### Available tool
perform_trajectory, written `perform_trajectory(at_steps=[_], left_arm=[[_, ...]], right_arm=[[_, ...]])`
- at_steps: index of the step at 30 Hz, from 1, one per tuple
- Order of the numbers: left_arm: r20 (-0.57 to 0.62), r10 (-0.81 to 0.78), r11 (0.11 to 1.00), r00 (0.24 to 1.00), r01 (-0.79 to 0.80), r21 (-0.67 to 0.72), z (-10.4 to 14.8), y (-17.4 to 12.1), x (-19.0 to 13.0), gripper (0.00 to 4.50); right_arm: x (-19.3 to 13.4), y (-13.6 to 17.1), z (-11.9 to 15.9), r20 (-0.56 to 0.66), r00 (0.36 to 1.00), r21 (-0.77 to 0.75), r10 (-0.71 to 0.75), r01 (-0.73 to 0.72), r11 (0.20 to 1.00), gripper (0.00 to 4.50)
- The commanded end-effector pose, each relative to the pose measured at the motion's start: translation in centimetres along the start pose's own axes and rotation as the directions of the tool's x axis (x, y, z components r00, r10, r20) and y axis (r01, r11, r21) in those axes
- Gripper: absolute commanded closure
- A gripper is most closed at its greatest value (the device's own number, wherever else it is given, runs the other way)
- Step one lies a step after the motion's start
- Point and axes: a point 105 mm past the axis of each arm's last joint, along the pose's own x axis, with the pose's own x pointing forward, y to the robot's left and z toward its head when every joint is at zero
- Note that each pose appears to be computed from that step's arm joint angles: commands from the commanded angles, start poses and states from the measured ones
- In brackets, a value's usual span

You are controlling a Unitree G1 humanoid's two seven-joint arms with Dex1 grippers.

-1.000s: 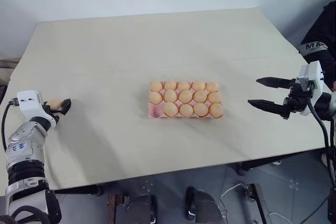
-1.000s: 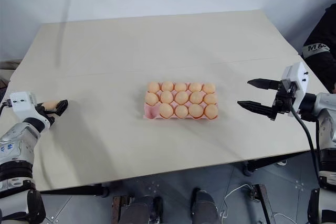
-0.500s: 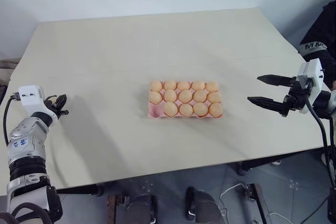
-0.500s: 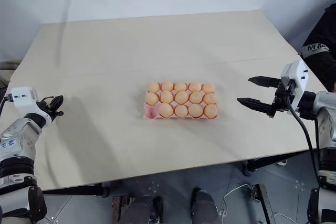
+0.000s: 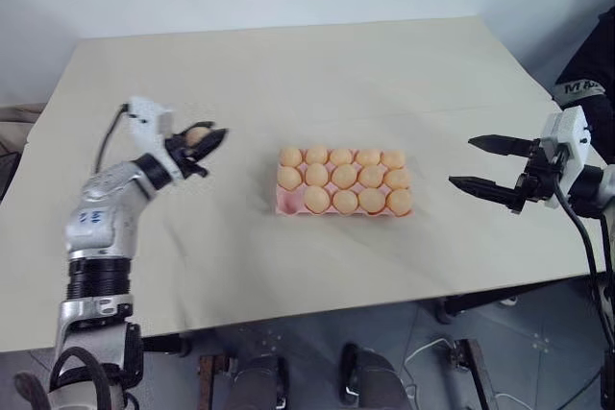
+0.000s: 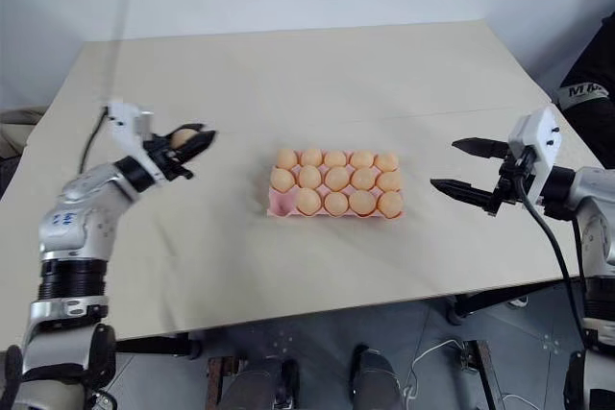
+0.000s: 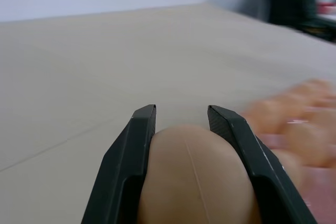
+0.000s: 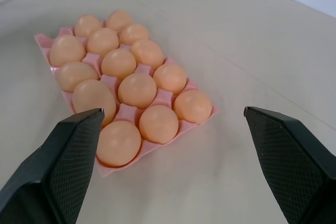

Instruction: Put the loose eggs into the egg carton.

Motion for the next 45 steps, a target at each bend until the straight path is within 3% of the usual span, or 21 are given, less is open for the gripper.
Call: perform_trajectory(at_steps=[1,5,13,21,39,45], left_arm=[[-0.028,-0.235,0.971,0.972,0.236,0.038,0.4,-4.1,1.5,3.23],[-0.108,-0.401,0.914,0.910,0.406,0.025,-1.2,-6.4,1.4,3.23],[-0.198,-0.513,0.849,0.835,0.527,0.021,-2.5,-7.2,0.7,3.23],[-0.217,-0.472,0.867,0.855,0.494,0.061,-3.0,-6.1,2.4,3.23],[-0.149,-0.490,0.866,0.859,0.499,0.032,-3.3,-7.4,5.5,3.23],[-0.132,-0.490,0.867,0.862,0.498,0.029,-3.2,-7.6,5.8,1.32]], right_arm=[[-1.0,0.4,1.7,0.061,0.998,-0.043,-0.023,0.026,0.999,0.00],[-2.0,1.5,1.8,0.073,0.997,-0.051,-0.031,0.034,0.998,0.00],[-3.3,3.5,1.3,0.086,0.996,-0.047,-0.019,0.024,0.999,0.00],[-3.5,3.5,1.0,0.079,0.995,-0.032,-0.062,0.065,0.997,0.00],[-3.9,3.5,0.8,0.053,0.994,-0.023,-0.094,0.095,0.995,0.00],[-3.8,3.4,0.9,0.050,0.994,-0.024,-0.099,0.100,0.995,0.00]])
